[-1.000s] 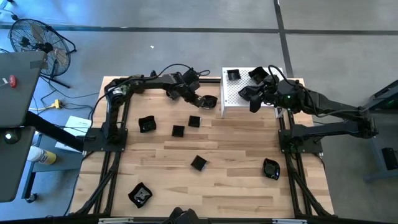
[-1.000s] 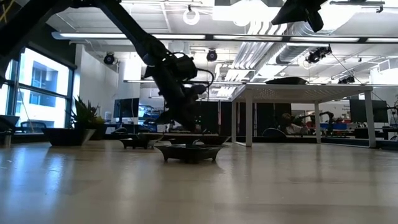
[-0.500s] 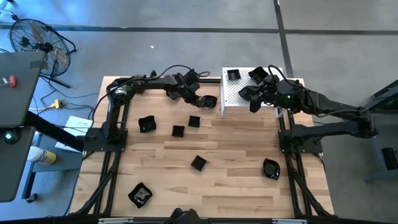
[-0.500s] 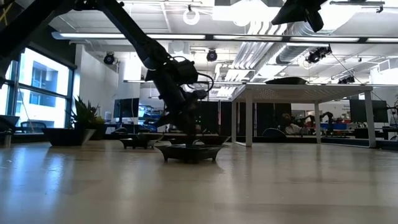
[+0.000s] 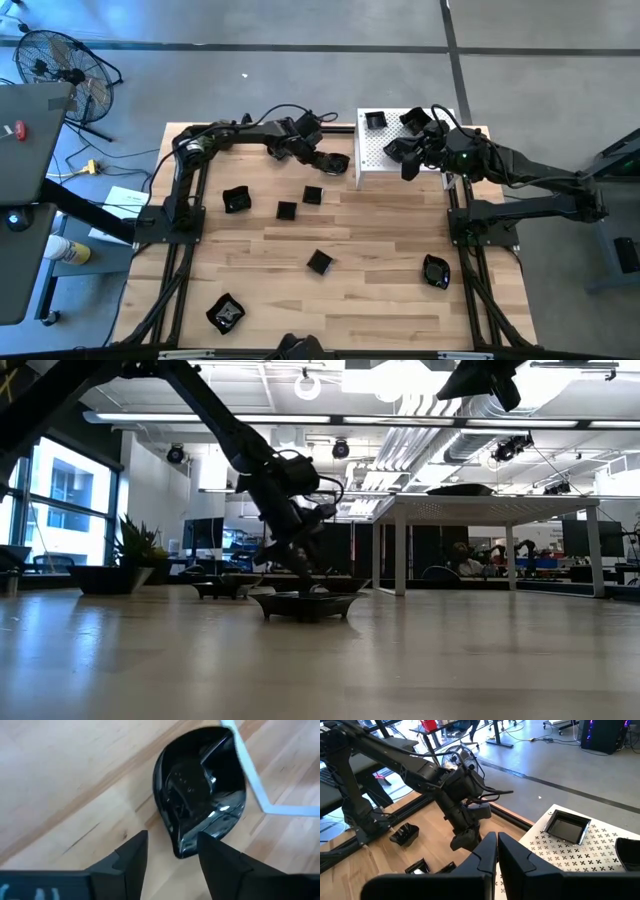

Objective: Pick & Place Mini shaped plates
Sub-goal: Stack the leaf-shaped plate on top of the leaf-shaped plate on the shelf

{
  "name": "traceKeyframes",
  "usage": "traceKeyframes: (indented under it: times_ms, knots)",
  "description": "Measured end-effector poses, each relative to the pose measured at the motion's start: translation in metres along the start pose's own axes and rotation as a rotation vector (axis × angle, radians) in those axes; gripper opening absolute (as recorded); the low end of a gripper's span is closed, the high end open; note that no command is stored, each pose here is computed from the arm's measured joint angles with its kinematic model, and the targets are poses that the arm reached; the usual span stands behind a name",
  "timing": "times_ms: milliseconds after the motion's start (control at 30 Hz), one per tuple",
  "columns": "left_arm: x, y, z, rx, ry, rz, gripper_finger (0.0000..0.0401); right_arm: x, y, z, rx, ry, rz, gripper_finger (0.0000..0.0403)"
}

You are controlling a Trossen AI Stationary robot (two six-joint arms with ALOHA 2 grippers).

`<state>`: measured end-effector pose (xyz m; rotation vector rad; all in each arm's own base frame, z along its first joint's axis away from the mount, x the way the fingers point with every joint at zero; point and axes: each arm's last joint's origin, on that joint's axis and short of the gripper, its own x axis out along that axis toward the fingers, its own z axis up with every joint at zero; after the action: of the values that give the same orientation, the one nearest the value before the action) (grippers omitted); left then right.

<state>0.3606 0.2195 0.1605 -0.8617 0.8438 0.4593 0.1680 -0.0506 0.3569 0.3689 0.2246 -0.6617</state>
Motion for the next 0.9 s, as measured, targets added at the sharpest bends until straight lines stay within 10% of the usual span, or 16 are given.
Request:
traceKeyframes:
  times_ms: [500, 900]
  knots:
    - [0.006, 0.002, -0.004, 0.037, 0.012, 0.006, 0.0008, 0.000, 0.000, 0.000, 0.000, 0.000, 0.000, 0.0011]
    - [-0.031, -0.004, -0.003, 0.118, 0.029, 0.029, 0.0001, 0.000, 0.000, -0.001, -0.002, 0.010, 0.010, 0.0011]
